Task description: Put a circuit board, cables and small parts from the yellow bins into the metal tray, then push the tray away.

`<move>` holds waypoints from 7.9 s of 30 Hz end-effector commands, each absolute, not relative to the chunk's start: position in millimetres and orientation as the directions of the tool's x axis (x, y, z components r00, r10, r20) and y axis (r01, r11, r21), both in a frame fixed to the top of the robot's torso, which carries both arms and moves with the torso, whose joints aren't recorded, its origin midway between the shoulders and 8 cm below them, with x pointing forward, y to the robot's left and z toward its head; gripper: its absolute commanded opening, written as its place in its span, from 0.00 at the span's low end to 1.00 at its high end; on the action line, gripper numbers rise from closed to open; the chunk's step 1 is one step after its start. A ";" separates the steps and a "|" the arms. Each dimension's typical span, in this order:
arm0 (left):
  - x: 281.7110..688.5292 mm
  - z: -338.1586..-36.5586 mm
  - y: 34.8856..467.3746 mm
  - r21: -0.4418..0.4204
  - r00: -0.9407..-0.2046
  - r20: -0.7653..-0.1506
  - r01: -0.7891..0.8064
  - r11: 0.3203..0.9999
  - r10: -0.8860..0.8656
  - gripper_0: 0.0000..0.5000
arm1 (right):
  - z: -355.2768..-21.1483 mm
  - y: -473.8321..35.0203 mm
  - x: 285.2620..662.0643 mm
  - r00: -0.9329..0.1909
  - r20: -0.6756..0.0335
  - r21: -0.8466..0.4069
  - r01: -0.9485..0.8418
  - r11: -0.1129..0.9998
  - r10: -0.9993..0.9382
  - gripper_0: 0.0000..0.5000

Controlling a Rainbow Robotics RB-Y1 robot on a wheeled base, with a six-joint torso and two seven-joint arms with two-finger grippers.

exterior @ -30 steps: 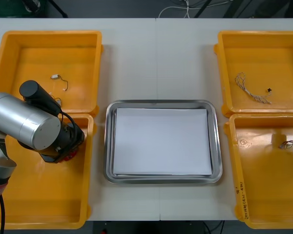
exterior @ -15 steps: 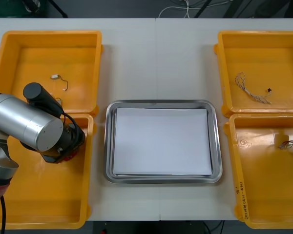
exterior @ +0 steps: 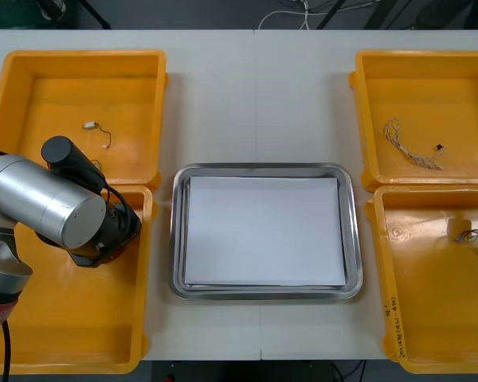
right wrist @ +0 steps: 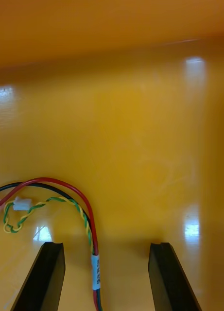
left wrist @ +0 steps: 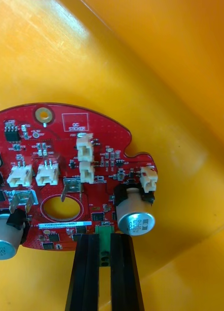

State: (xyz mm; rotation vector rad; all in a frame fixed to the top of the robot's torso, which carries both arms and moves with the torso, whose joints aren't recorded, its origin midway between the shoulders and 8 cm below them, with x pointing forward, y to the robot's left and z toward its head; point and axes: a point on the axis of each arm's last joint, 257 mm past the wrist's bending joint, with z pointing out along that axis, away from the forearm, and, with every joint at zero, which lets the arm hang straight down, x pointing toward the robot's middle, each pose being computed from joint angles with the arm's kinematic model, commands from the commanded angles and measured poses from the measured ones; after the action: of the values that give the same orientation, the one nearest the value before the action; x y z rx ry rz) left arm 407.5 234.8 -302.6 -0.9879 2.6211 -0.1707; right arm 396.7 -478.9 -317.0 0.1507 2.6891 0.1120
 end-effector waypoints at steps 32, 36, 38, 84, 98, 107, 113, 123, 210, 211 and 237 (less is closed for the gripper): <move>408.6 -256.5 240.7 -0.230 -0.697 -0.290 -0.614 0.755 -0.656 0.00 | -308.7 -467.1 415.7 -0.885 -0.459 0.097 0.036 0.995 0.077 0.00; 405.4 -245.2 245.7 -0.222 -0.705 -0.300 -0.605 0.765 -0.643 0.00 | -288.0 -468.3 422.3 -0.894 -0.442 0.092 0.036 0.995 0.073 0.00; 403.4 -239.4 248.6 -0.215 -0.708 -0.302 -0.602 0.769 -0.639 0.00 | -277.6 -470.1 424.4 -0.898 -0.435 0.087 0.035 0.996 0.069 0.00; 371.4 -152.8 144.0 -0.134 -0.916 -0.398 0.003 0.991 -0.051 0.00 | -124.7 -408.7 412.4 -0.902 -0.426 0.066 -0.114 0.991 -0.075 0.00; 352.7 -169.5 97.9 -0.150 -0.930 -0.366 0.035 0.988 -0.023 0.00 | -94.4 -378.6 401.9 -0.858 -0.473 -0.032 -0.208 0.978 -0.198 0.00; 347.4 -192.1 78.5 -0.130 -0.933 -0.359 0.018 0.991 -0.030 0.00 | -85.8 -363.3 398.7 -0.835 -0.495 -0.057 -0.244 0.968 -0.240 0.00; 351.7 -212.9 69.0 -0.101 -0.933 -0.358 -0.007 0.995 -0.043 0.00 | -81.7 -346.5 393.3 -0.811 -0.507 -0.081 -0.295 0.952 -0.294 0.00; 358.5 -236.3 49.5 -0.108 -0.933 -0.356 -0.017 0.994 -0.055 0.00 | -82.6 -320.0 374.8 -0.783 -0.491 -0.108 -0.381 0.918 -0.383 0.00; 362.8 -279.8 20.8 -0.133 -0.935 -0.347 -0.035 0.990 -0.080 1.00 | -132.9 -202.4 382.3 -0.664 -0.402 -0.201 -0.608 0.768 -0.631 0.00; 362.8 -275.4 23.9 -0.122 -0.937 -0.342 -0.036 0.992 -0.076 1.00 | -133.3 -201.1 381.3 -0.660 -0.400 -0.200 -0.614 0.763 -0.636 0.00; 401.0 -167.9 87.9 -0.077 -0.929 -0.357 -0.077 0.994 -0.100 1.00 | -169.0 -105.2 375.2 -0.469 -0.381 -0.242 -0.781 0.576 -0.796 0.00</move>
State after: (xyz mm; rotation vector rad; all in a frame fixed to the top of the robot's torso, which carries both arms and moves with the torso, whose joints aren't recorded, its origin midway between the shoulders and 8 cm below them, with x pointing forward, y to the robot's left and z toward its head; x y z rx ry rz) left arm 383.6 75.2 -202.7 -0.1753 2.8447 -0.0918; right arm 369.9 -134.6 -176.9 -1.2352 2.4137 -0.0674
